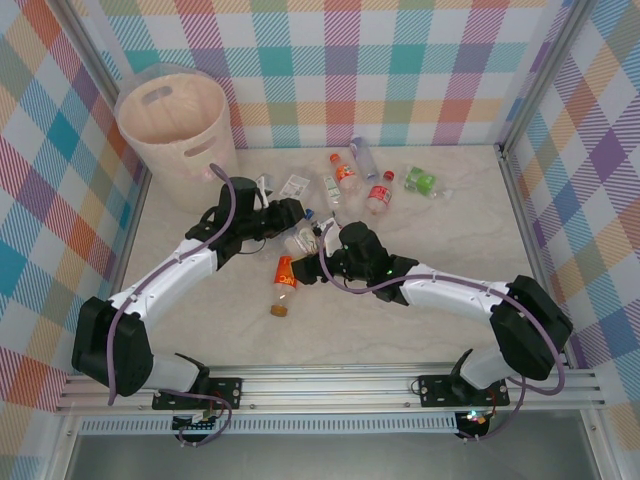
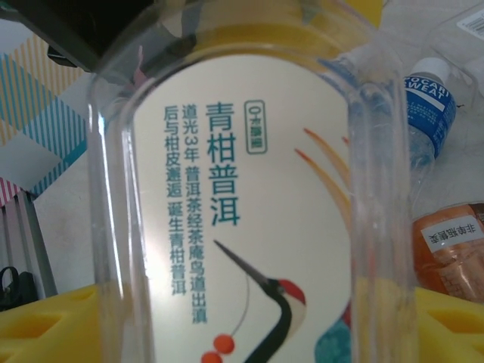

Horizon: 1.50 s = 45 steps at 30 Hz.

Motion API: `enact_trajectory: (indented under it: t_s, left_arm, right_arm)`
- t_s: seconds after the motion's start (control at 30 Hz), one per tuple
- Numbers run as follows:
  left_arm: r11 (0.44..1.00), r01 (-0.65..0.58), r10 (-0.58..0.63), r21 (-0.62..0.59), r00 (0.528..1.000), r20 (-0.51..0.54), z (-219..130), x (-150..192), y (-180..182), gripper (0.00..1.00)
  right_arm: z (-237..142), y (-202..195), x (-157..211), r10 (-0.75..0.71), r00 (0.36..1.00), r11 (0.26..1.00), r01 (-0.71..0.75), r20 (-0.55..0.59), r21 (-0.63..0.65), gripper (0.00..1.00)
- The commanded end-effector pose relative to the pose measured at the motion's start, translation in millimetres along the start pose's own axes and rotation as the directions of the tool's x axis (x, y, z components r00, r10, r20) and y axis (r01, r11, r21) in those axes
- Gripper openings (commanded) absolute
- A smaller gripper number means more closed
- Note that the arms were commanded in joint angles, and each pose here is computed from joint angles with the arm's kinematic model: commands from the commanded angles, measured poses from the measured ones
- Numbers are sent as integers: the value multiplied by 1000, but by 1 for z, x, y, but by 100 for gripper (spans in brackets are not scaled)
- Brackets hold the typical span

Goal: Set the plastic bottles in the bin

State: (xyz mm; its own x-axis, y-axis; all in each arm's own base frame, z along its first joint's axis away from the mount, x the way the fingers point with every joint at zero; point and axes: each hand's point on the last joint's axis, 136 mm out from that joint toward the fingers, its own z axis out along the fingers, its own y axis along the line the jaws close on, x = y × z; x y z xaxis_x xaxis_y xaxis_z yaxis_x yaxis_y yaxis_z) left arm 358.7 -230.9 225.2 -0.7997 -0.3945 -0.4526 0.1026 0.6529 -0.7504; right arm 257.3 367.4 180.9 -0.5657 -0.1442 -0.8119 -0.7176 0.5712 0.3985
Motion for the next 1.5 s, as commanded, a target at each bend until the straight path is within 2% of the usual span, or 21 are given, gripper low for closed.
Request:
enact_trajectory:
  t_s: [0.0,0.17,0.27,0.37,0.47,0.53,0.6,0.77,0.83,0.93,1.1,1.33,1.47]
  left_arm:
    - [1000,-31,31,-4,999,33,-7,-8,-8,42]
    - [998,-30,33,-56,998,55,-7,-17,-2,41]
    - [993,-38,46,-111,996,73,-8,-25,4,41]
    - [985,-47,61,-165,995,82,-8,-32,10,40]
    - [974,-54,77,-220,992,99,-11,-40,13,40]
    - [962,-67,103,-265,987,123,-16,-50,14,40]
    - [951,-90,137,-295,980,144,-21,-60,12,40]
    - [929,-161,252,-332,935,251,-42,-99,-12,40]
    - [919,-189,303,-346,901,311,-52,-117,-24,41]
    - [908,-215,369,-359,817,443,-70,-148,-43,40]
    - [874,-213,454,-437,679,577,-100,-191,-61,40]
    - [830,-205,541,-519,521,660,-135,-240,-81,42]
    - [769,-176,623,-614,420,660,-159,-269,-83,42]
  right_arm:
    - [-5,9,-17,-15,999,999,17,35,-34,85]
    - [-24,11,-23,-33,999,999,33,15,-10,99]
    - [-38,11,-31,-59,998,998,58,31,22,100]
    - [-54,1,-43,-64,992,994,53,106,100,100]
    - [-75,-26,-61,-28,966,969,-37,256,245,100]
    - [-87,-55,-63,35,942,919,-161,335,359,100]
    - [-92,-74,-57,106,932,885,-248,348,395,100]
    - [-96,-91,-48,160,904,845,-333,396,419,100]
    - [-97,-97,-46,161,903,826,-345,399,446,100]
    - [-98,-105,-41,174,902,794,-366,395,485,100]
    - [-98,-102,-43,165,904,810,-352,394,468,100]
    - [-102,-100,-44,157,899,817,-351,409,457,100]
    - [-103,-100,-45,153,899,820,-347,411,455,100]
